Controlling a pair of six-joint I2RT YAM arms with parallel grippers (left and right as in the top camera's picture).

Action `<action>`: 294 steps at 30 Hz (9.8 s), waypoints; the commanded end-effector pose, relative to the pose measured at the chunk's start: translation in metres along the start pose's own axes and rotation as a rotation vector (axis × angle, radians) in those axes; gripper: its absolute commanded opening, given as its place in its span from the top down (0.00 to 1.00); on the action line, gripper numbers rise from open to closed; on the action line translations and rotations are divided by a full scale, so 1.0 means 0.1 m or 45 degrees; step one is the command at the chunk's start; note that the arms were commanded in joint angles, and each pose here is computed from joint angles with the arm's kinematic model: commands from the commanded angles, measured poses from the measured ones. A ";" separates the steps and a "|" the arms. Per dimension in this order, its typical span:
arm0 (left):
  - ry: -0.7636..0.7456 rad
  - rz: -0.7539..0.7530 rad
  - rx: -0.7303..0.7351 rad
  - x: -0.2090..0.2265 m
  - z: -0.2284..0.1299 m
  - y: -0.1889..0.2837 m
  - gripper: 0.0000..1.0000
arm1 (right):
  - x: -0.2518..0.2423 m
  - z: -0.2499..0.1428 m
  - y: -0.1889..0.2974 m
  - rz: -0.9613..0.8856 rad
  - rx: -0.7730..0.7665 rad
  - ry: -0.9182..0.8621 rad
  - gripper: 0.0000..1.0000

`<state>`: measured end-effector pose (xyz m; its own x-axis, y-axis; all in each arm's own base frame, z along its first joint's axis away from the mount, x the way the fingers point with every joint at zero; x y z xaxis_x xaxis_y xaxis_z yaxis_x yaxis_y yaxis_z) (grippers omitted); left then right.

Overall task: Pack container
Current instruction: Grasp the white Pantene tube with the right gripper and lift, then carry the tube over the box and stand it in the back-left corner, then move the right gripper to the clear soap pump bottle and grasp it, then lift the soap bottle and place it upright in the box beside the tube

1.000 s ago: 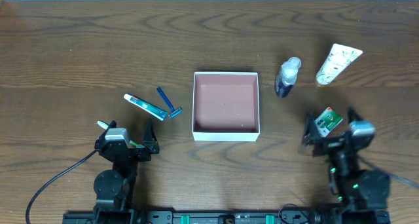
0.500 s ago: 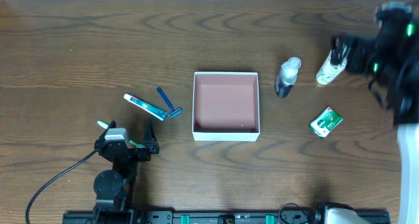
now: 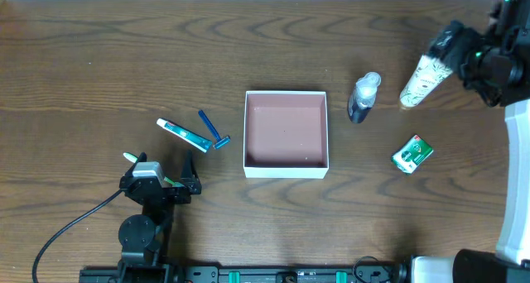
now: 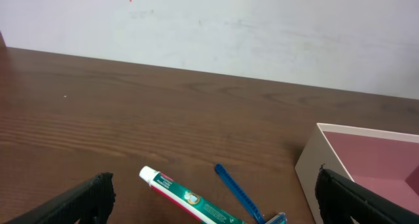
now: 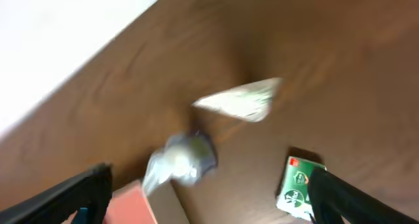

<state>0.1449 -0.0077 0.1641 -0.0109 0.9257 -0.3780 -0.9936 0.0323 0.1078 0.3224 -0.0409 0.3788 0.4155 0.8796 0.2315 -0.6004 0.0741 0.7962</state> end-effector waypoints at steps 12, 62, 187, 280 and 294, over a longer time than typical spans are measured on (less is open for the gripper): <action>-0.020 0.062 0.044 0.07 -0.11 -0.01 0.02 | -0.10 0.09 -0.82 -0.237 0.096 -0.425 0.06; -0.020 0.062 0.044 0.07 -0.11 -0.01 0.02 | -0.04 0.15 -0.63 -0.146 0.101 0.237 0.99; -0.020 0.062 0.045 0.07 -0.11 -0.01 0.02 | 0.90 -0.88 -1.41 -0.087 0.422 0.451 0.07; -0.020 0.062 0.044 0.07 -0.11 -0.01 0.02 | 1.69 -1.41 -0.15 0.652 0.058 1.822 0.97; -0.020 0.062 0.044 0.07 -0.11 -0.01 0.02 | 1.89 -1.64 -0.57 0.783 0.197 1.928 0.99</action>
<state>0.1449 -0.0077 0.1641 -0.0109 0.9257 -0.3780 -0.9936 0.0323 0.1078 0.3238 0.1882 0.2859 -0.8822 0.4504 -0.1370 -0.3208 -0.3622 0.8751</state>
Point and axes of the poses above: each gripper's point midway between its finger pads, its own y axis back along the fingers, its own x axis along the line the jaws close on, z = x × y, the point moved 10 cm from there along y, back along the fingers, and after that the axes turned 13 degrees about y, right-handed, at the moved point
